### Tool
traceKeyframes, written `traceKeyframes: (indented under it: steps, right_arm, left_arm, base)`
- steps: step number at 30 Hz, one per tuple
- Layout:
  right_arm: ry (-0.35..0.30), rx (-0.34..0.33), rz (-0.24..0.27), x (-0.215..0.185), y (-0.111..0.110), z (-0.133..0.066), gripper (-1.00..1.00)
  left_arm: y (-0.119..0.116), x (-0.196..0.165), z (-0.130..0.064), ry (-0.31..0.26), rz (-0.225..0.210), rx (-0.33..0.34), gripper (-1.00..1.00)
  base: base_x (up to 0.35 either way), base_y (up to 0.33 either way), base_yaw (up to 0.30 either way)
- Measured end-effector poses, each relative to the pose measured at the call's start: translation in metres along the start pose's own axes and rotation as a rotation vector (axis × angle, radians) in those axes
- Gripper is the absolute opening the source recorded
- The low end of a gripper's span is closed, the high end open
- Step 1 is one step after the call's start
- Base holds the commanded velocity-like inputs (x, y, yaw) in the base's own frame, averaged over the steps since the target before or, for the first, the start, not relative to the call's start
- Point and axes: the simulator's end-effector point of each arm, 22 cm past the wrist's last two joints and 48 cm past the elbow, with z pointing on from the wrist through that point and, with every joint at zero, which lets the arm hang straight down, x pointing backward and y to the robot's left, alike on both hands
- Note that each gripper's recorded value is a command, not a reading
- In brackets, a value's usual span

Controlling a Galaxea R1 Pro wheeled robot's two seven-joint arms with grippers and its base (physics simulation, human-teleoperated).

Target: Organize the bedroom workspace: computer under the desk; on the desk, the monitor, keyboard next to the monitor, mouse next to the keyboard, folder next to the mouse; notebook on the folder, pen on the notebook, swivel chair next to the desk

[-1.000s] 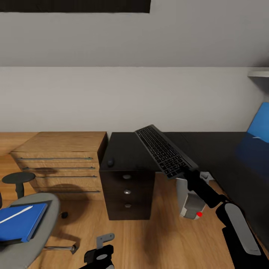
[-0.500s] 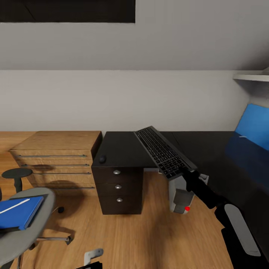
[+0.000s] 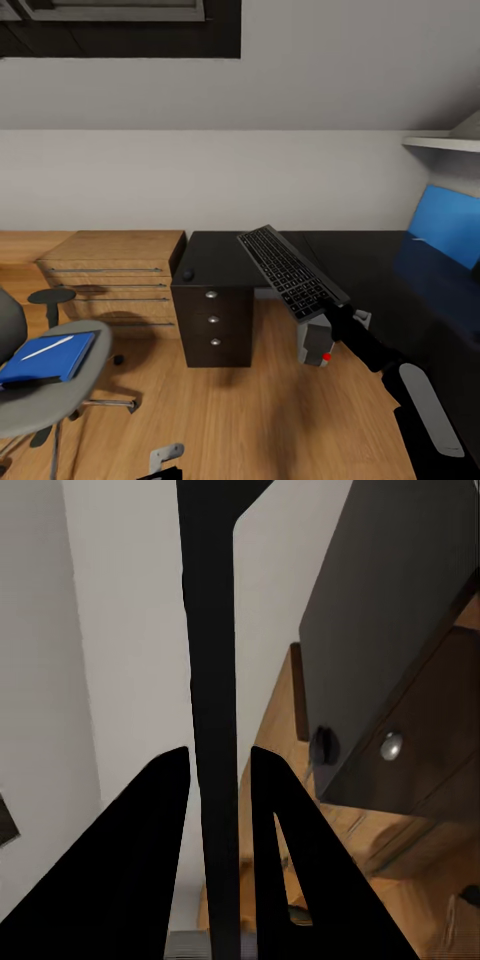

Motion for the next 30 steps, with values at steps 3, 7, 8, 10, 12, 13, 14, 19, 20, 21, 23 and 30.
traceKeyframes:
  steps: [3, 7, 8, 10, 12, 13, 14, 19, 20, 21, 23, 30]
  right_arm:
    - [0.0, -0.003, -0.002, -0.001, 0.006, 0.0, -1.0]
    - [-0.002, -0.006, -0.006, -0.003, 0.014, -0.001, -1.0]
    - [-0.002, -0.008, -0.007, -0.003, 0.017, -0.001, -1.0]
    - [-0.004, -0.01, -0.008, -0.004, 0.02, -0.001, -1.0]
    - [-0.006, -0.01, -0.01, -0.006, 0.024, -0.001, -1.0]
    - [-0.006, -0.01, -0.011, -0.007, 0.026, -0.002, -1.0]
    - [-0.006, -0.01, -0.011, -0.007, 0.027, -0.002, -1.0]
    - [-0.007, -0.01, -0.013, -0.01, 0.035, -0.003, -1.0]
    - [-0.006, -0.01, -0.013, -0.01, 0.036, -0.003, -1.0]
    - [-0.005, -0.01, -0.013, -0.01, 0.038, -0.003, -1.0]
    - [-0.005, -0.01, -0.012, -0.011, 0.04, -0.003, -1.0]
    - [-0.005, -0.011, -0.009, -0.013, 0.049, -0.004, -1.0]
  left_arm:
    - [0.001, -0.002, -0.004, 0.0, 0.0, 0.0, 1.0]
    - [0.002, -0.005, -0.01, 0.0, 0.0, -0.001, 1.0]
    - [0.003, -0.006, -0.011, 0.0, 0.0, -0.003, 1.0]
    - [0.004, -0.006, -0.014, 0.001, -0.001, -0.004, 1.0]
    - [0.006, -0.008, -0.016, 0.002, -0.002, -0.005, 1.0]
    - [0.006, -0.008, -0.018, 0.002, -0.002, -0.005, 1.0]
    - [0.006, -0.009, -0.019, 0.003, -0.002, -0.006, 1.0]
    - [0.008, -0.012, -0.026, 0.003, -0.001, -0.006, 1.0]
    - [0.008, -0.012, -0.027, 0.003, -0.001, -0.006, 1.0]
    - [0.008, -0.013, -0.029, 0.003, -0.001, -0.006, 1.0]
    - [0.009, -0.014, -0.031, 0.002, -0.001, -0.006, 1.0]
    - [0.011, -0.018, -0.041, 0.002, -0.001, -0.007, 1.0]
  base:
    - [-0.34, 0.0, 0.0]
    - [-0.341, 0.0, 0.0]
    - [-0.341, 0.0, 0.0]
    - [-0.341, 0.0, 0.0]
    - [-0.281, 0.0, 0.0]
    - [-0.286, 0.0, 0.0]
    - [-0.303, -0.014, 0.0]
    - [-0.32, -0.064, 0.0]
    - [-0.33, -0.107, 0.0]
    - [-0.331, -0.118, 0.0]
    - [-0.332, -0.126, 0.0]
    - [-0.333, -0.126, 0.0]
